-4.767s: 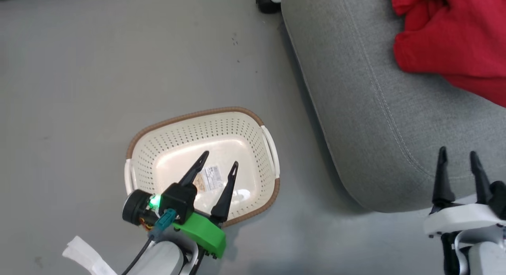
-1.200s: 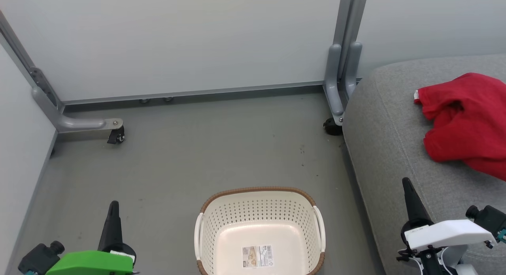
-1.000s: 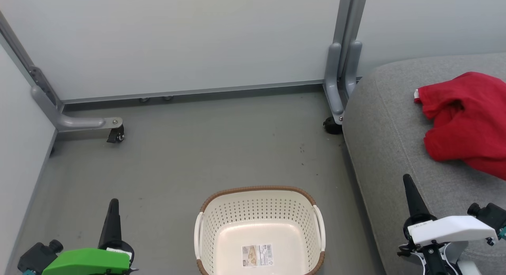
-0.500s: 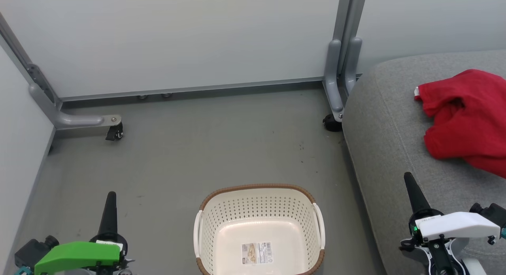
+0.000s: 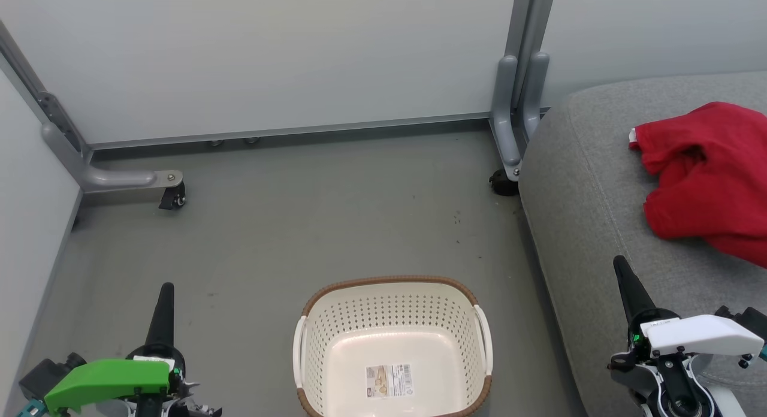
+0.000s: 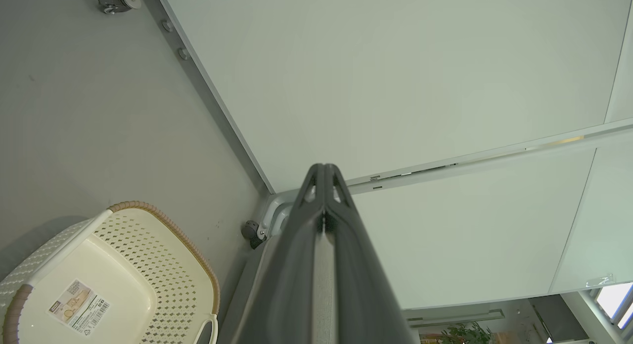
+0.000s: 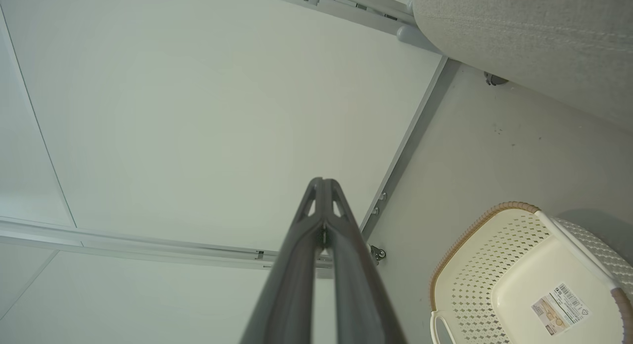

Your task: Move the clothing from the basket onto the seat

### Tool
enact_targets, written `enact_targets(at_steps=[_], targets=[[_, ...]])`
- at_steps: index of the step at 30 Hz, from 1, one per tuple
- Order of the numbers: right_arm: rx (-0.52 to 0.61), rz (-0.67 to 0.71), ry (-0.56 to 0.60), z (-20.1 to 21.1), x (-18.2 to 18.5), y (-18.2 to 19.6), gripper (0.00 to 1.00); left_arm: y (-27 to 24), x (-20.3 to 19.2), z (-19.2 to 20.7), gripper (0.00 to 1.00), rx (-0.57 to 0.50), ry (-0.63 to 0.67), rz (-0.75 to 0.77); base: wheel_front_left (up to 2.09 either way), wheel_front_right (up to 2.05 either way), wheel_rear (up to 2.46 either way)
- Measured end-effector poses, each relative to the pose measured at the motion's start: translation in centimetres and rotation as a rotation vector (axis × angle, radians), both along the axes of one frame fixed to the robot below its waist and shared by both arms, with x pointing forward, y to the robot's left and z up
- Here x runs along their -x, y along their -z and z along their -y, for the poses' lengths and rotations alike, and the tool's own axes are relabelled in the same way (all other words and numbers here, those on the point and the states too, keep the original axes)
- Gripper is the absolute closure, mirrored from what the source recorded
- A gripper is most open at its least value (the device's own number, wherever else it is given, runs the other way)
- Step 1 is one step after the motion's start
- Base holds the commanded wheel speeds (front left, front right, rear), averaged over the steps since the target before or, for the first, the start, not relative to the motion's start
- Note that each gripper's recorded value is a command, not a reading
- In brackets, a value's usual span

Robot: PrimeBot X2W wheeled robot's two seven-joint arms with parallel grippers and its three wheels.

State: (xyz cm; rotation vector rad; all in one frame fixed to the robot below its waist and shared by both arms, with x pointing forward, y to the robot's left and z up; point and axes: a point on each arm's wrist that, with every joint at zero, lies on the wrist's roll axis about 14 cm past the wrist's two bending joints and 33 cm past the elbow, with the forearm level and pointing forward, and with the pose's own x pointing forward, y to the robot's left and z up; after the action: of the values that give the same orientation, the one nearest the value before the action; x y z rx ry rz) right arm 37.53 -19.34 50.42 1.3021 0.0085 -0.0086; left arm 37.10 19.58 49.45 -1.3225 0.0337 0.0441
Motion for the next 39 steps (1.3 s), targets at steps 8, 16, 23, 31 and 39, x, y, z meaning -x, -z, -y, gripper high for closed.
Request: enact_targets(at_steps=[8, 16, 23, 31, 39], targets=[[-0.068, 0.002, 0.001, 0.2, -0.4, -0.1, 1.00, -0.2, -0.4, 0.0, 1.00, 0.064, 0.002, 0.007, 0.00, 0.00, 0.00], [-0.132, -0.001, 0.000, 0.3, -0.6, 0.0, 1.00, -0.5, -0.8, -0.1, 1.00, 0.124, 0.004, 0.019, 0.00, 0.00, 0.00], [-0.184, 0.001, 0.001, 0.4, -0.9, -0.1, 1.00, -0.6, -1.1, -0.2, 1.00, 0.173, 0.004, 0.024, 0.00, 0.00, 0.00], [-0.240, 0.000, 0.001, 0.6, -1.1, 0.0, 1.00, -0.8, -1.4, -0.2, 1.00, 0.223, 0.006, 0.034, 0.00, 0.00, 0.00], [-0.271, 0.005, 0.000, 0.6, -1.3, -0.2, 1.00, -0.9, -1.7, -0.3, 1.00, 0.253, 0.008, 0.039, 0.00, 0.00, 0.00]])
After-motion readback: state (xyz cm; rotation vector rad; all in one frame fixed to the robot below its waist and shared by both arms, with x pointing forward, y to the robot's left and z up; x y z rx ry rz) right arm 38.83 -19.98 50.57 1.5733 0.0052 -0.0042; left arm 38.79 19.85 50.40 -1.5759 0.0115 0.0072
